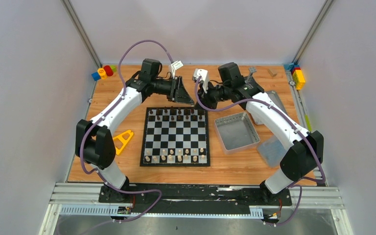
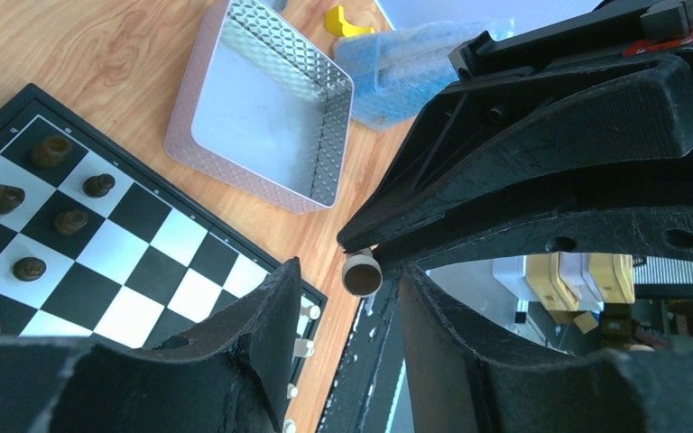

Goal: Set up the chess pieces on the board
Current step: Place the chess piece on the chessboard.

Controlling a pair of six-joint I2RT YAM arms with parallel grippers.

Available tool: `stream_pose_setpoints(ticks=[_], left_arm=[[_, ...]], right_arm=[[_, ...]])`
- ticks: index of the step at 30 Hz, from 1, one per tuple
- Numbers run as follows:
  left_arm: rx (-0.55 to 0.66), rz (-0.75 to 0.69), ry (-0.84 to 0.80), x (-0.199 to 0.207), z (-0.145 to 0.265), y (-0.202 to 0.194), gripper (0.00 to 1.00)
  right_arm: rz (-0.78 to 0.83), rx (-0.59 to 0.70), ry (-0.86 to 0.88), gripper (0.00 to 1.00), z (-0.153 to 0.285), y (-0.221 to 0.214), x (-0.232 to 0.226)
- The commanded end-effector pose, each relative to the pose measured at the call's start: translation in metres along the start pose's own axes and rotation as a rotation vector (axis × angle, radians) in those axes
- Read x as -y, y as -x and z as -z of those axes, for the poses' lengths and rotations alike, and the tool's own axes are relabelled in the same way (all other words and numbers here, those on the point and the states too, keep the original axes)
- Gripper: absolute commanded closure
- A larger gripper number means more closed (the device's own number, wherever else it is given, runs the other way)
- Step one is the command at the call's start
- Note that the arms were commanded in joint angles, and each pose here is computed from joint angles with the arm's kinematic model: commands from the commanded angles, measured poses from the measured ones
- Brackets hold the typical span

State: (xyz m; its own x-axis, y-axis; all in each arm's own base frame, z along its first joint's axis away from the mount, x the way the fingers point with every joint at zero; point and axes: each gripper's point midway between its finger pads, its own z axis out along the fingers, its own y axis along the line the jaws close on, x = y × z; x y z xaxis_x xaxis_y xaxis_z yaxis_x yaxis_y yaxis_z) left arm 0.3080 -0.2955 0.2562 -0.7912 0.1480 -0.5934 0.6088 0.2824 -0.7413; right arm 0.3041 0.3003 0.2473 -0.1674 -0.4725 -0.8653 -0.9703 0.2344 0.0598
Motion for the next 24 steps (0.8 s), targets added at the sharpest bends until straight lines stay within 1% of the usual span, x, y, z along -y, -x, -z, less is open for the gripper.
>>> stream_pose_setpoints(ticks=[1, 15, 21, 24], left_arm=[[0.005, -0.039, -0.053, 0.0156, -0.0028, 0.0071, 0.5], [-0.02, -0.042, -0.064, 0.0172, -0.008, 0.0009, 0.6], [-0.029, -0.042, -0.069, 0.0167, -0.0095, -0.0013, 0.69], [-0.032, -0.043, -0.072, 0.0171, -0.01, -0.0025, 0.72]], right_arm=[[0.044, 0.055, -0.023, 1.0, 0.006, 0.0197, -0.0011], [0.048, 0.052, -0.036, 1.0, 0.0058, 0.0199, -0.0003], [0.051, 0.054, -0.04, 1.0, 0.0064, 0.0211, -0.0005], [0.053, 0.058, -0.052, 1.0, 0.0081, 0.0234, 0.0009]])
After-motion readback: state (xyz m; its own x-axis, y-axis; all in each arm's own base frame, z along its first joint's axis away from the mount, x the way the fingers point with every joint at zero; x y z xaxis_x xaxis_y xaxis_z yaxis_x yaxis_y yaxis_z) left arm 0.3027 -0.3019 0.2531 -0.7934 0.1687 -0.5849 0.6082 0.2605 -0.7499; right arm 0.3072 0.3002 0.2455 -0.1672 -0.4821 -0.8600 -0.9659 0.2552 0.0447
